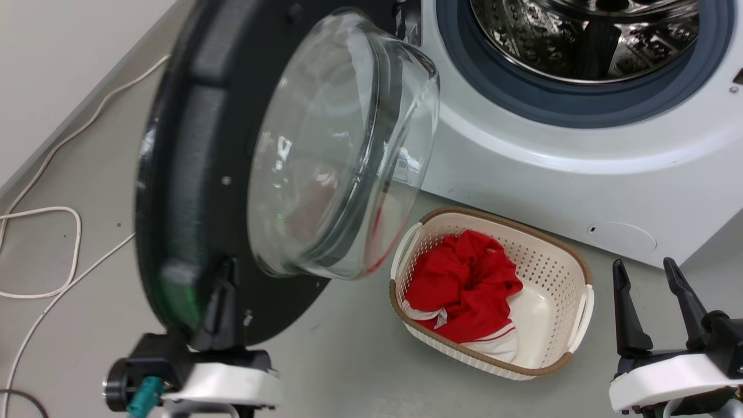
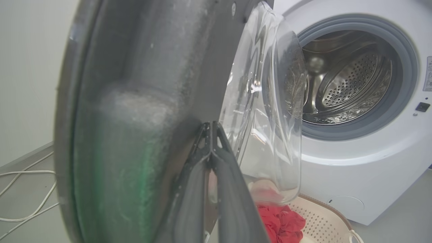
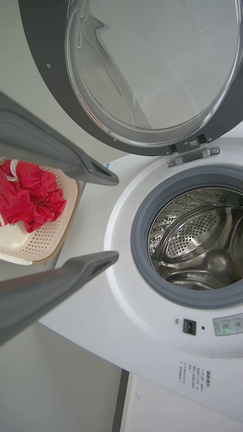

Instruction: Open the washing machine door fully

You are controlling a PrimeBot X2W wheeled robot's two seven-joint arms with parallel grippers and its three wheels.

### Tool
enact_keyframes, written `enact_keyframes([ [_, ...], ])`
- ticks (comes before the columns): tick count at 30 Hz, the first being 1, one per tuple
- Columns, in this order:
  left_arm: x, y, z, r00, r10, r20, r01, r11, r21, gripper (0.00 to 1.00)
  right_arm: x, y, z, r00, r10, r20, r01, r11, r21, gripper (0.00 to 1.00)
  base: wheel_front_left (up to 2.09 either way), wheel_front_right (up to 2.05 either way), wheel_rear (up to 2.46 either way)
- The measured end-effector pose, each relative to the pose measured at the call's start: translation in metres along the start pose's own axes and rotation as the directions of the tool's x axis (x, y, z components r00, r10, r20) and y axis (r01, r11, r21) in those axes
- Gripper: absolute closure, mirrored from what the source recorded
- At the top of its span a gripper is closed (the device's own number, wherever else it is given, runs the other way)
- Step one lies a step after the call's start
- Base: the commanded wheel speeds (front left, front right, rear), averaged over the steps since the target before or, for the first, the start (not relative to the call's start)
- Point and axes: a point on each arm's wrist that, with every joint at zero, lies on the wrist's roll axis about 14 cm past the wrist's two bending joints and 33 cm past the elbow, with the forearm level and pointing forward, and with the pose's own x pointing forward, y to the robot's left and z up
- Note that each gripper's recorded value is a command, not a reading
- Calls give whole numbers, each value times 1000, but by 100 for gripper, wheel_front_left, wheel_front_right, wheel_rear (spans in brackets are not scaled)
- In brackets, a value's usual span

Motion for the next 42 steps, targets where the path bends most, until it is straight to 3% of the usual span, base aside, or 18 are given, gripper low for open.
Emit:
enact_keyframes([
  [9, 26, 49, 25, 987, 136, 83, -137, 991, 9, 100, 8, -6, -10, 1000, -8, -29, 8, 1000, 4, 0, 0, 0, 0],
  [21, 64, 95, 37, 972, 194, 131, -197, 980, 11, 100, 20, -17, -24, 998, -26, -56, 27, 1000, 10, 0, 0, 0, 0],
  [42, 113, 167, 16, 954, 297, 41, -299, 952, 61, 100, 31, -33, -44, 995, -59, -83, 61, 998, 20, 0, 0, 0, 0],
])
